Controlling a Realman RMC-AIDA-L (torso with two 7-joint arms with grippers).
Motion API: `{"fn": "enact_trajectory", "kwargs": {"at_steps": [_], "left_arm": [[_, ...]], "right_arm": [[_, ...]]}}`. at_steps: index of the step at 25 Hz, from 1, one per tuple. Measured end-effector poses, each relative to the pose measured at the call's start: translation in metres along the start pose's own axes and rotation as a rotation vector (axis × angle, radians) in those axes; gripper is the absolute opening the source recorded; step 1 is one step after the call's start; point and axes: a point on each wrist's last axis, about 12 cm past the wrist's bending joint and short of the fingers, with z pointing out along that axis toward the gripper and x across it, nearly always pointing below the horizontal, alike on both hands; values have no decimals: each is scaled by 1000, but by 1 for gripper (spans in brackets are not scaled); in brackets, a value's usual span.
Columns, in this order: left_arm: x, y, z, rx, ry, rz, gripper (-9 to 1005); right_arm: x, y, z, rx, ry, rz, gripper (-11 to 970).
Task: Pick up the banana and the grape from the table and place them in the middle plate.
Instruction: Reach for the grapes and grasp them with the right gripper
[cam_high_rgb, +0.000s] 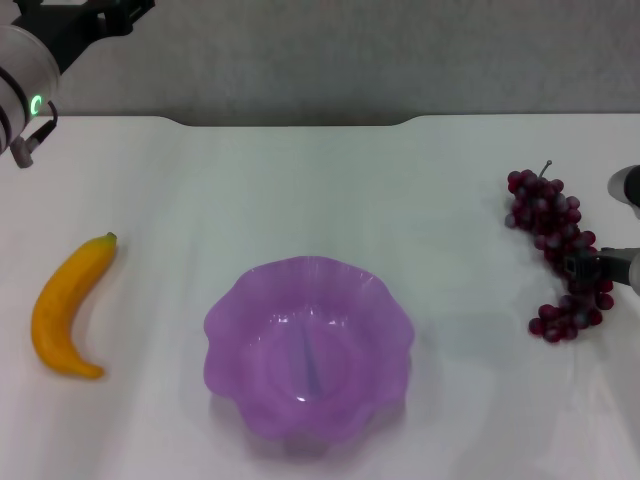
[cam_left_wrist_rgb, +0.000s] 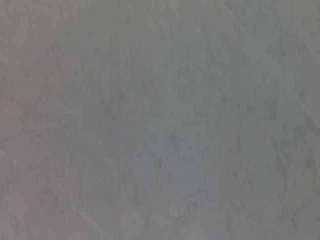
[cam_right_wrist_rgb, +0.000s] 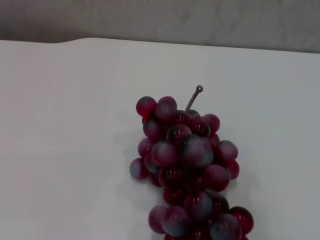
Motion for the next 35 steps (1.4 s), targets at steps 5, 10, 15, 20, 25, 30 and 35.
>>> {"fn": "enact_trajectory", "kwargs": {"at_steps": [5,10,15,20,25,30,35], "left_arm": [[0,0,0,0,-1,0,803],[-1,0,0,1,-2,0,802],[-1,0,0,1,-2,0,802],[0,0,0,0,1,0,802],[0,0,0,0,4,0,802],[0,0,0,0,4,0,802],[1,0,0,-1,6,0,802]], "right_arm": [[0,0,0,0,-1,-5,480],[-1,0,0,1,-4,3,481],[-2,-1,0,12,-16,20,429],[-3,-2,0,21,-23,18,250],[-3,-3,0,27,-28,15,168],[-3,-3,0,29,-28,8,169],[-5,-4,-1,29,-35,-13,167]]}}
